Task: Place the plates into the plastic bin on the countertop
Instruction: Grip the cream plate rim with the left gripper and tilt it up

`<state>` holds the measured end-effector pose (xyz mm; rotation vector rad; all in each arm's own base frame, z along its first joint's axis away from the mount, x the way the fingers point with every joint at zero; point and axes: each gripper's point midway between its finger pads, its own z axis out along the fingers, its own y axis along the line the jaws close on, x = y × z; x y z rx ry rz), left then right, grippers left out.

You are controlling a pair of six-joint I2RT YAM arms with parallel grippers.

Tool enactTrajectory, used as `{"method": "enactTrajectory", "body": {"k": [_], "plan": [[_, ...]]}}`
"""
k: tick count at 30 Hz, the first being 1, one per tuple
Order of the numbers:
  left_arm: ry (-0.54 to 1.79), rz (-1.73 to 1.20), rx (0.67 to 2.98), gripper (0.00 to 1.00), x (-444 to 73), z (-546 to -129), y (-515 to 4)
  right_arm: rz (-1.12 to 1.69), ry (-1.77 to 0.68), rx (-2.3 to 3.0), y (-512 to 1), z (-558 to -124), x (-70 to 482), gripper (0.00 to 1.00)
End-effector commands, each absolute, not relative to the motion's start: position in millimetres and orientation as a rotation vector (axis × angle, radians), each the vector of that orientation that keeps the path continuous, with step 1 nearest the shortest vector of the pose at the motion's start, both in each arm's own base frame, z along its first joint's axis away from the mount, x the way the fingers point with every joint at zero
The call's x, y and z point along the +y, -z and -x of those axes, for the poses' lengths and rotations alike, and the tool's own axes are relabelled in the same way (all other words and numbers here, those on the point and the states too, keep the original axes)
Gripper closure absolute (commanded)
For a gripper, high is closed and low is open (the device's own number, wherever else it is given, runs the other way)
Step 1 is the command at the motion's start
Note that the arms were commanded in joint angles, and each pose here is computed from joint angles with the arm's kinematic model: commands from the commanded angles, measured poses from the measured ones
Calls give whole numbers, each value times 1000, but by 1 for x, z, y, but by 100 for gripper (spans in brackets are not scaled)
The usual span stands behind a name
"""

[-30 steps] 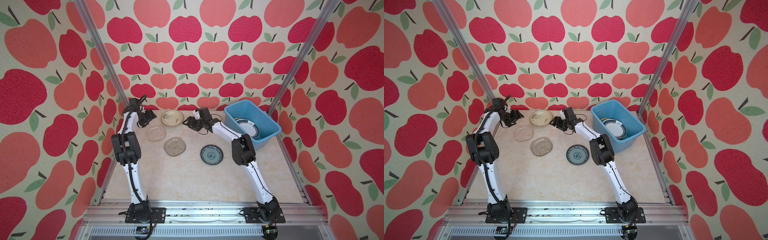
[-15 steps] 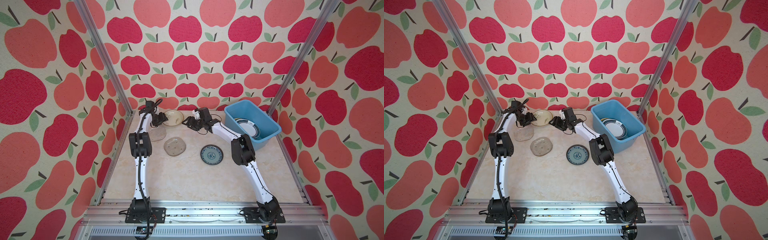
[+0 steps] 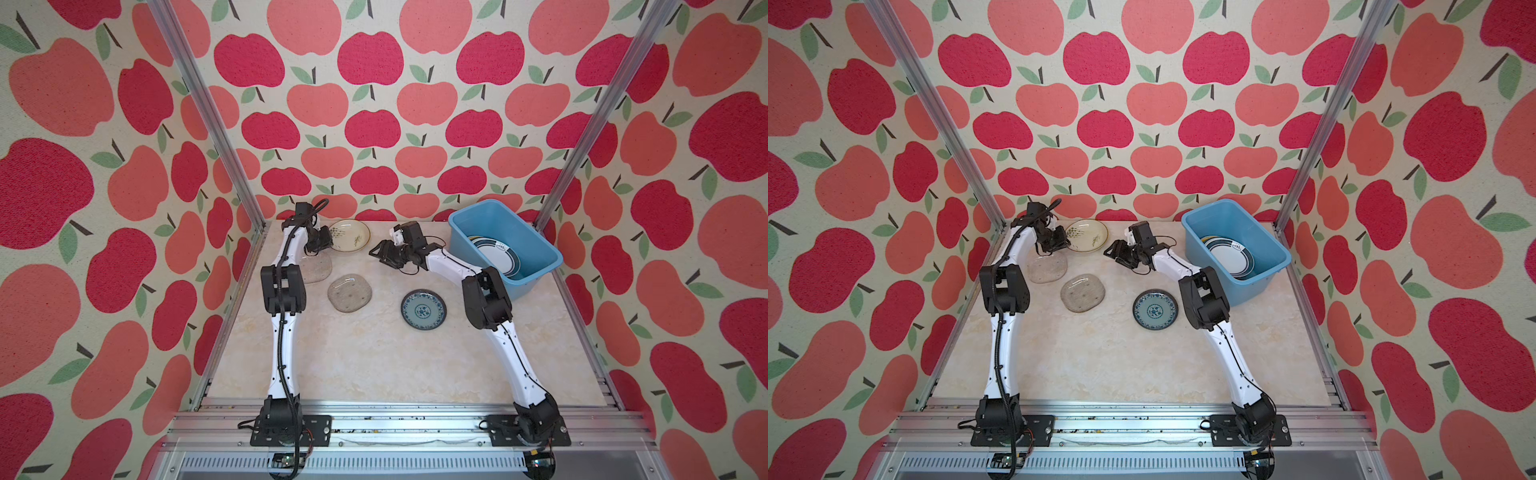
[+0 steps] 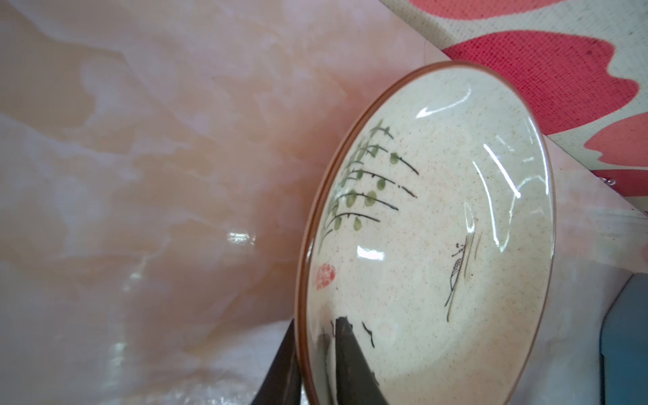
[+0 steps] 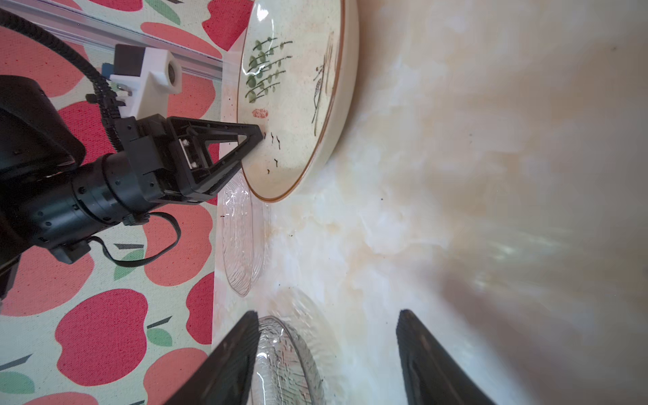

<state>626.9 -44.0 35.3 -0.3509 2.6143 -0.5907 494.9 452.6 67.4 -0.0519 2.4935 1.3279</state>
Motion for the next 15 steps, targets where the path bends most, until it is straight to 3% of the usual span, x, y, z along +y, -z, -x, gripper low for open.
{"method": "enactTrajectory", "body": {"k": [1,6,15], "plan": [[599,383,2631,87,-50,-623,-25,49,-1353,2450,-90,-499,448,35],[642,441,2577,100,-53,-624,-46,62,-1348,2408,-115,-501,440,35],[705,460,2456,100,-67,-614,-132,154,-1336,2333,-184,-484,434,35]]}}
